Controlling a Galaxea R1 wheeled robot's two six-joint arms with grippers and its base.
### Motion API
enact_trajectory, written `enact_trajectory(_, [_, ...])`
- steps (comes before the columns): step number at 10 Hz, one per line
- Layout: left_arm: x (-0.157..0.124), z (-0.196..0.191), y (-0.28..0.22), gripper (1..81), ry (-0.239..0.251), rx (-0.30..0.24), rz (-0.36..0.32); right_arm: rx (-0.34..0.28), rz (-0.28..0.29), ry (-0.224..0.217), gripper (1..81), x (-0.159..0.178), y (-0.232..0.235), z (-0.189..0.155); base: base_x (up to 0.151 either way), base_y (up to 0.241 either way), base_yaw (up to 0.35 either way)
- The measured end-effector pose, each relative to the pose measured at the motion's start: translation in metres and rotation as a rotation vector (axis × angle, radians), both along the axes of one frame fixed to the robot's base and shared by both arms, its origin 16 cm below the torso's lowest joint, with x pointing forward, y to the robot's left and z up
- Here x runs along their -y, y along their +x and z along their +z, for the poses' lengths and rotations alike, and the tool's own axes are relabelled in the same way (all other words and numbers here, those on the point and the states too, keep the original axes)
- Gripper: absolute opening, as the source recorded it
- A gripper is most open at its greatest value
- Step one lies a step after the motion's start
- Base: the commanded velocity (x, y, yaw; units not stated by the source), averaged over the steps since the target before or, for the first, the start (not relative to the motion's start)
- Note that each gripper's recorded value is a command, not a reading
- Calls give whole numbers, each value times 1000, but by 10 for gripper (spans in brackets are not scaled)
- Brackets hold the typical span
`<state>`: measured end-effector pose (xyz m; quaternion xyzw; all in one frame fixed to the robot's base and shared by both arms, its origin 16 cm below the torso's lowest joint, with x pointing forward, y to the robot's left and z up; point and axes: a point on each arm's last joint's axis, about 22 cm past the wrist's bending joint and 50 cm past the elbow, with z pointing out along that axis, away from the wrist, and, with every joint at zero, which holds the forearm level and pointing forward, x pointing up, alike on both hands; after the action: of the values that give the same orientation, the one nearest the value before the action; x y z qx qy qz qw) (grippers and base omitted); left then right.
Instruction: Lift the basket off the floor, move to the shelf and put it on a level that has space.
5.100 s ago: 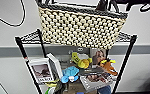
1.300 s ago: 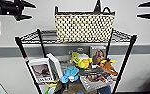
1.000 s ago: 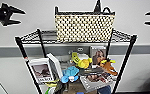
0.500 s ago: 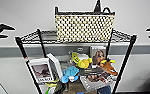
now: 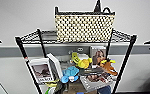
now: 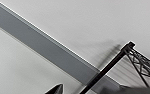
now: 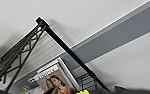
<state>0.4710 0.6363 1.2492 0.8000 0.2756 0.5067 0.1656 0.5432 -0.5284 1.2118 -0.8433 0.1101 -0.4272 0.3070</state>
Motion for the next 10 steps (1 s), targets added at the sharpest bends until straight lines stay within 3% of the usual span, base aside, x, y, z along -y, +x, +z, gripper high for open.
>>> enact_trajectory(2, [-30,-43,-13,811,13,-88,51,-79,-22,-28,811,13,-5,-47,0,0,0])
enact_trajectory(6, [-50,-143,-33,811,74,-287,49,-243,-35,-77,811,25,-25,-146,0,0,0])
enact_trajectory(10, [-21,-250,-45,811,94,-440,-39,-417,-33,-100,811,24,-60,-255,0,0,0])
